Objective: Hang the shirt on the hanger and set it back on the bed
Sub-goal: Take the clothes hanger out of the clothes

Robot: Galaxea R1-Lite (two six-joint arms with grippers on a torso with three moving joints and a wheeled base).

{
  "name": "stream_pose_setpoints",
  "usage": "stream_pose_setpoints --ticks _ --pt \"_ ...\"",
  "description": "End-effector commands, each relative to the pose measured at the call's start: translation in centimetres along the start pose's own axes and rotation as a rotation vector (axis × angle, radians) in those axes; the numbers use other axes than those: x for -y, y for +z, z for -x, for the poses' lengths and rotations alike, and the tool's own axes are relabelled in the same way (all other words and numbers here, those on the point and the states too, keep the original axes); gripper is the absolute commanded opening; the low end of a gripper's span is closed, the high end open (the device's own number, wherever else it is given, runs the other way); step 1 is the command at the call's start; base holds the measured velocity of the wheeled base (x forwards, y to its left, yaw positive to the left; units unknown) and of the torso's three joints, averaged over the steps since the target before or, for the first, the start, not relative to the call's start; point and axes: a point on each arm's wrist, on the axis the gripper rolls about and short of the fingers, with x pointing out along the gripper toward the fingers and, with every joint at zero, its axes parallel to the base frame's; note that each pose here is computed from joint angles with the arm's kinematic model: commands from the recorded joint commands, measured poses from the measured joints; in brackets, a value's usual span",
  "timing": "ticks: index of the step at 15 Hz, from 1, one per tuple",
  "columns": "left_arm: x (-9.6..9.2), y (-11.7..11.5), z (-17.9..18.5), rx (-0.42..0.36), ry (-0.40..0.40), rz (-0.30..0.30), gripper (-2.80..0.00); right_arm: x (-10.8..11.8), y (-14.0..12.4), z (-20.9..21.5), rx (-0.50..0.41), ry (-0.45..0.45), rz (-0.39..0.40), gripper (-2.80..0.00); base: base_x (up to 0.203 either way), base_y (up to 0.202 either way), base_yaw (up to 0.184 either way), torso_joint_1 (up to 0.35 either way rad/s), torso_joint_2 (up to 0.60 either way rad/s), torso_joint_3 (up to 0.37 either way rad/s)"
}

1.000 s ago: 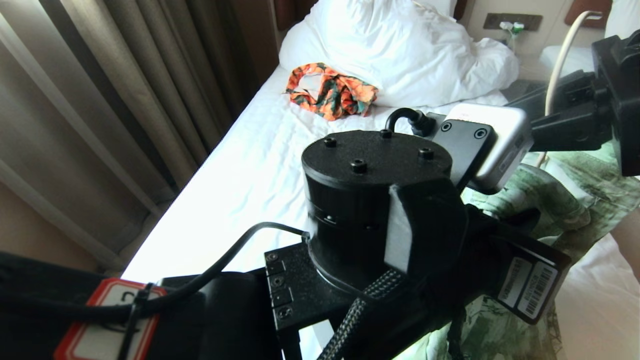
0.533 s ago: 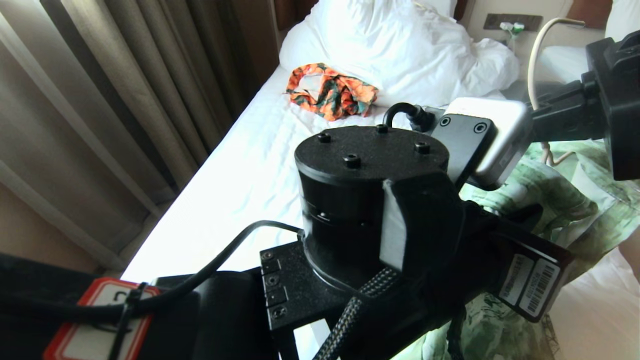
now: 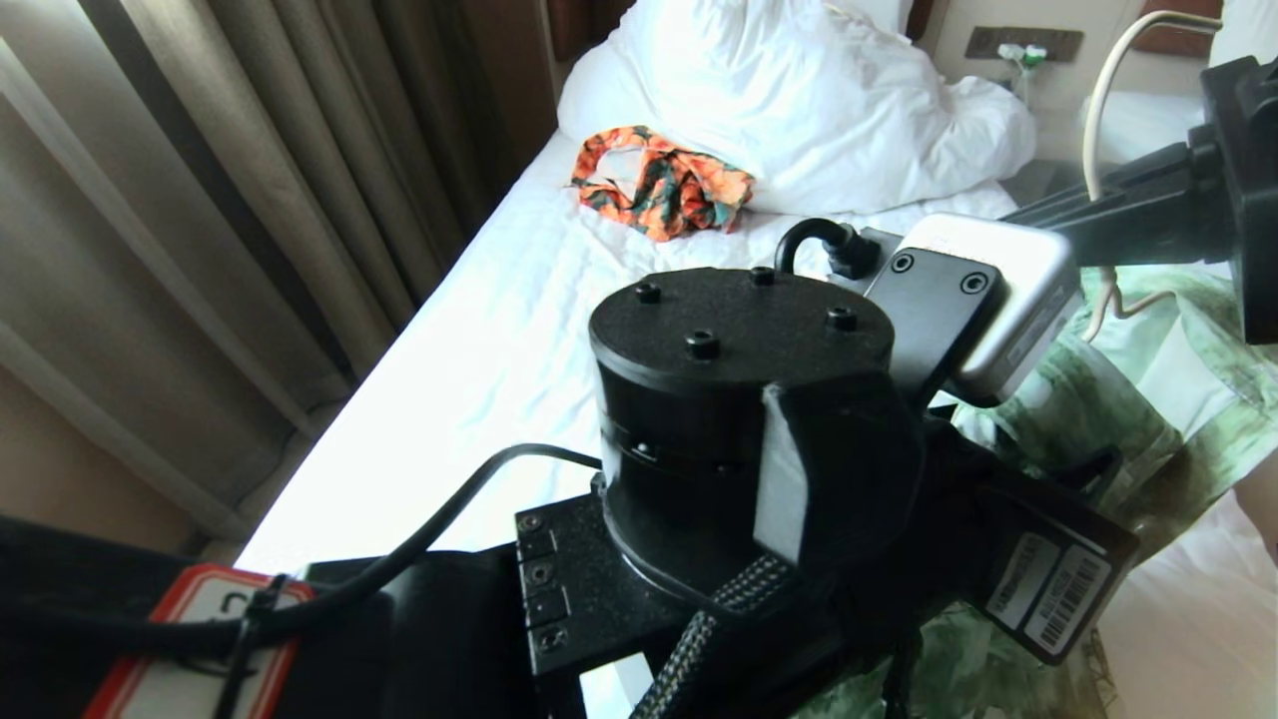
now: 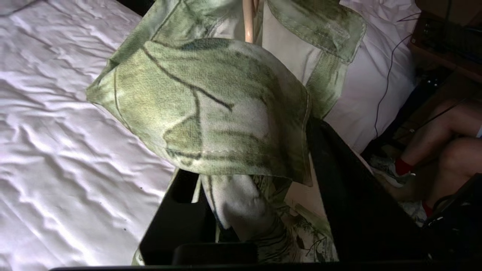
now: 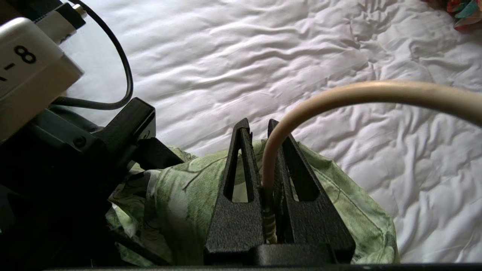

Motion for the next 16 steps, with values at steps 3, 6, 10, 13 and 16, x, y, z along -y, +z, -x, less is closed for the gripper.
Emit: stream_pose_setpoints --ticks 3,6,10,13,16 --pt "-0.2 0.6 1.1 0.015 0.004 0.0 0.0 0.0 0.0 0.1 -0.003 0.003 0.001 -2.8 0.0 0.0 0.0 0.0 0.0 0.0" --pt "-1.1 1.0 2.7 0.018 0.024 0.0 0.0 0.1 -0.1 0.2 -0.003 -0.006 -0.001 -2.8 0.0 0.0 0.0 0.0 0.0 0.0" --pt "-2.1 1.8 5.3 0.035 0.055 0.001 0.0 0.8 -0.4 0.3 -0.015 -0.038 -0.013 -2.8 0.0 0.0 0.0 0.0 0.0 0.0" --pt "-3.3 2.2 6.5 0.045 0.099 0.0 0.0 0.8 -0.3 0.4 -0.013 -0.042 -0.013 -2.8 0.0 0.0 0.0 0.0 0.0 0.0" --pt "-4.5 3.2 7.5 0.081 0.158 0.002 0.0 0.8 -0.3 0.6 -0.011 -0.049 -0.014 -2.8 0.0 0.0 0.0 0.0 0.0 0.0"
